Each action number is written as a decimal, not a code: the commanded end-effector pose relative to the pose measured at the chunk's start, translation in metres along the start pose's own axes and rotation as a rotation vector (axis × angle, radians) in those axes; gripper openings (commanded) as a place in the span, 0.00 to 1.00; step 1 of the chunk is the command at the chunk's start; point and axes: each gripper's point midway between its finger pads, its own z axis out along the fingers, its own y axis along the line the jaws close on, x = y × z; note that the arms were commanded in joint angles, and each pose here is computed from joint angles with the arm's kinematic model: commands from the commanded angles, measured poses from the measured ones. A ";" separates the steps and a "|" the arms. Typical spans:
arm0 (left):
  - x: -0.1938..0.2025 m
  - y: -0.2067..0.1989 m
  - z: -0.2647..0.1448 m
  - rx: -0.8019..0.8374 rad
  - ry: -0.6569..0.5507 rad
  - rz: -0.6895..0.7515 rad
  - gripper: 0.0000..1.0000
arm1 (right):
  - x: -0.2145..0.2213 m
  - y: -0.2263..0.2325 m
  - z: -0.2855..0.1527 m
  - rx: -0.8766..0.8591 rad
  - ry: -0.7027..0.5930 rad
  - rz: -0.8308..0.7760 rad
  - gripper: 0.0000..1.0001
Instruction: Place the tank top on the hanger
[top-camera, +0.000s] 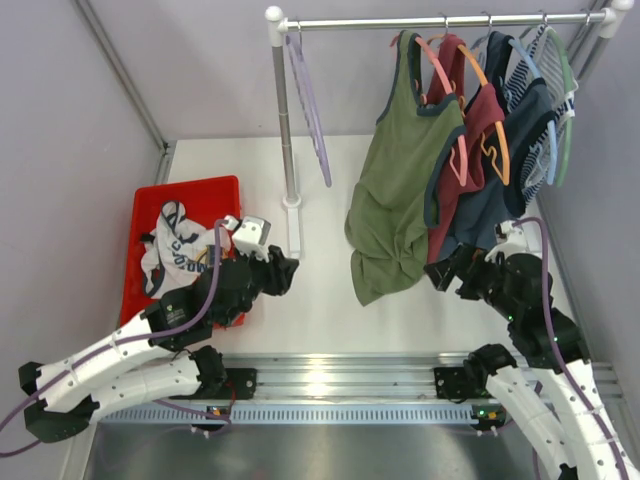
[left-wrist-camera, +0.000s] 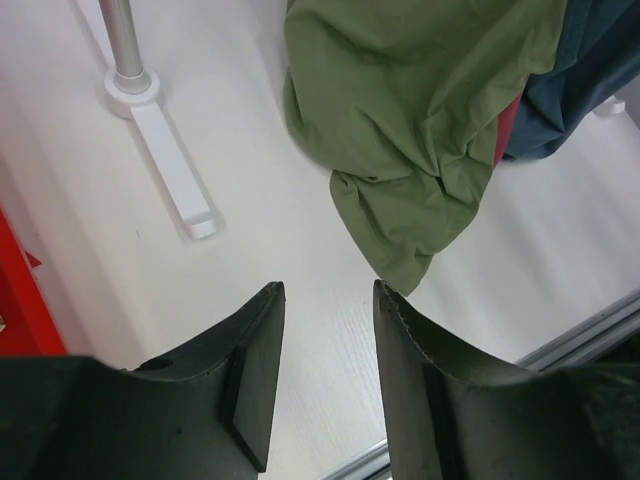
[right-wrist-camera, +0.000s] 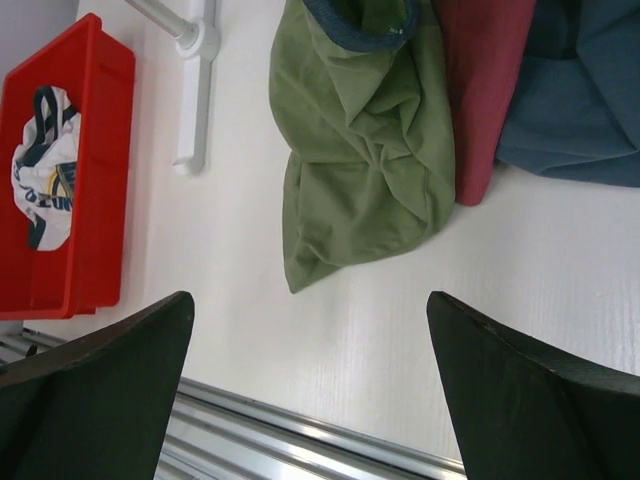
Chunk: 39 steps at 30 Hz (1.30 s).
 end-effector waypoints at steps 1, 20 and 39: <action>0.000 0.009 -0.002 -0.044 -0.012 -0.008 0.46 | -0.004 0.005 -0.001 -0.034 -0.028 0.002 1.00; -0.023 0.073 0.022 -0.423 -0.016 -0.025 0.55 | 0.003 0.012 0.003 -0.085 0.037 -0.079 1.00; -0.016 0.281 0.009 -0.962 -0.037 -0.469 0.68 | 0.003 0.028 0.003 -0.158 0.082 -0.100 1.00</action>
